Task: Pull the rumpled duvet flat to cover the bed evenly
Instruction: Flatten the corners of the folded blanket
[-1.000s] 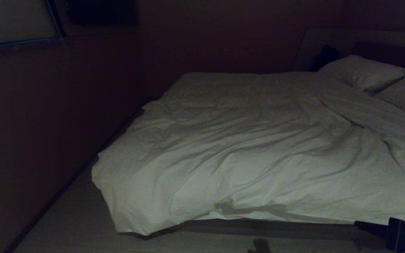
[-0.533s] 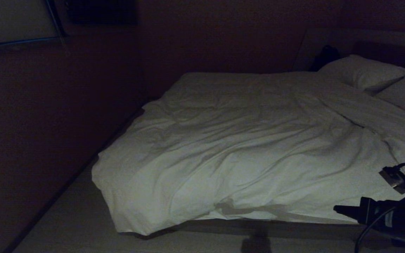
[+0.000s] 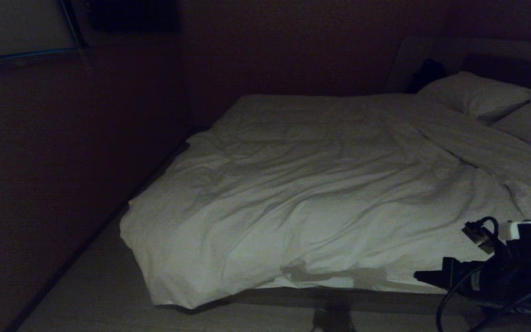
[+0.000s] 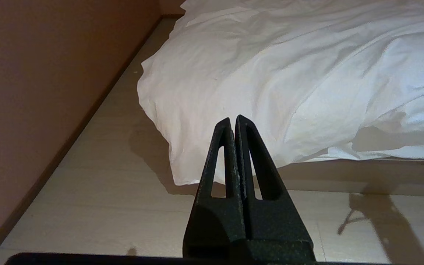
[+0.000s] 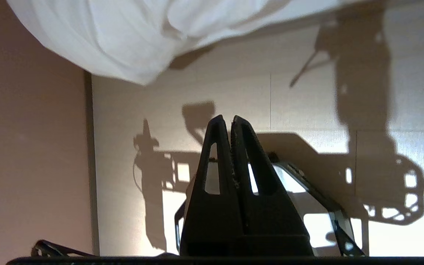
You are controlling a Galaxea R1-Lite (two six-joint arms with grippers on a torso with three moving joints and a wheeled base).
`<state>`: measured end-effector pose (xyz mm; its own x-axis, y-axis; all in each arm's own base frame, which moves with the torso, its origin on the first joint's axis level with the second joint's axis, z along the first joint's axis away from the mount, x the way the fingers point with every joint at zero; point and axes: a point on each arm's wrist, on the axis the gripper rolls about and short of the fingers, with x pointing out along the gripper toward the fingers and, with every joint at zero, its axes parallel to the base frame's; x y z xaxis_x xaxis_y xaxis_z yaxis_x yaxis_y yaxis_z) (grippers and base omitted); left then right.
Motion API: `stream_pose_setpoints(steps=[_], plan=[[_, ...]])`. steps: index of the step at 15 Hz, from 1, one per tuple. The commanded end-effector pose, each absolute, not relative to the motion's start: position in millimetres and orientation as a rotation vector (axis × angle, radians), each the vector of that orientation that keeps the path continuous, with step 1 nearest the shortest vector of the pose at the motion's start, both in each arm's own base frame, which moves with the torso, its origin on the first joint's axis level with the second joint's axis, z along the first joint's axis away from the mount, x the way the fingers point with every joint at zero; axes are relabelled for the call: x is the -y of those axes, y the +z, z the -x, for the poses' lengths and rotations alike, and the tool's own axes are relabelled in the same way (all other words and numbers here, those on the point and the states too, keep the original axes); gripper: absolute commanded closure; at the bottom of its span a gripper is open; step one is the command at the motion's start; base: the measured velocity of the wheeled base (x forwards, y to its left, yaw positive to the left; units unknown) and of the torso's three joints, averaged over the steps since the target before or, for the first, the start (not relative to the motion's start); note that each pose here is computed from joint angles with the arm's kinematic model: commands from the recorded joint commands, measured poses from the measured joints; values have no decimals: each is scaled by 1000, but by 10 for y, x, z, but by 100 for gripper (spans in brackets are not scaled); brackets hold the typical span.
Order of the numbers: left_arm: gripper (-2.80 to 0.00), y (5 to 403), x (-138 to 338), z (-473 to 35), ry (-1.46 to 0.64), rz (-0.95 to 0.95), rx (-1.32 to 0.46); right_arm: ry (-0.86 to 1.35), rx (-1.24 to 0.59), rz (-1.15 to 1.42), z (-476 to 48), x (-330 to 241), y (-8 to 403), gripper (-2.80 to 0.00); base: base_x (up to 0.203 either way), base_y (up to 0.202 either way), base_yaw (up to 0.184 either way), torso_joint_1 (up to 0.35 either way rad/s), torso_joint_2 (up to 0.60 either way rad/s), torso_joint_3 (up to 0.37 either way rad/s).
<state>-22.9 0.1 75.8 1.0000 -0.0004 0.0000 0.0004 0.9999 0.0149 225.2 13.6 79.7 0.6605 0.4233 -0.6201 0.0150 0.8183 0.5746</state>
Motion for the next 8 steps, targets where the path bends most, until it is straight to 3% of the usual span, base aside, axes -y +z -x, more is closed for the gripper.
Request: stream_pose_setpoints(steps=[1,8], plan=[[0,759,-1,229,0,-17,2,257,-860,-577,-2343,-184,659,0,0,0,0,0,0,0],[0,758,-1,229,0,-15,0,266,-887,-504,-2596,-442,299,0,0,0,0,0,0,0]])
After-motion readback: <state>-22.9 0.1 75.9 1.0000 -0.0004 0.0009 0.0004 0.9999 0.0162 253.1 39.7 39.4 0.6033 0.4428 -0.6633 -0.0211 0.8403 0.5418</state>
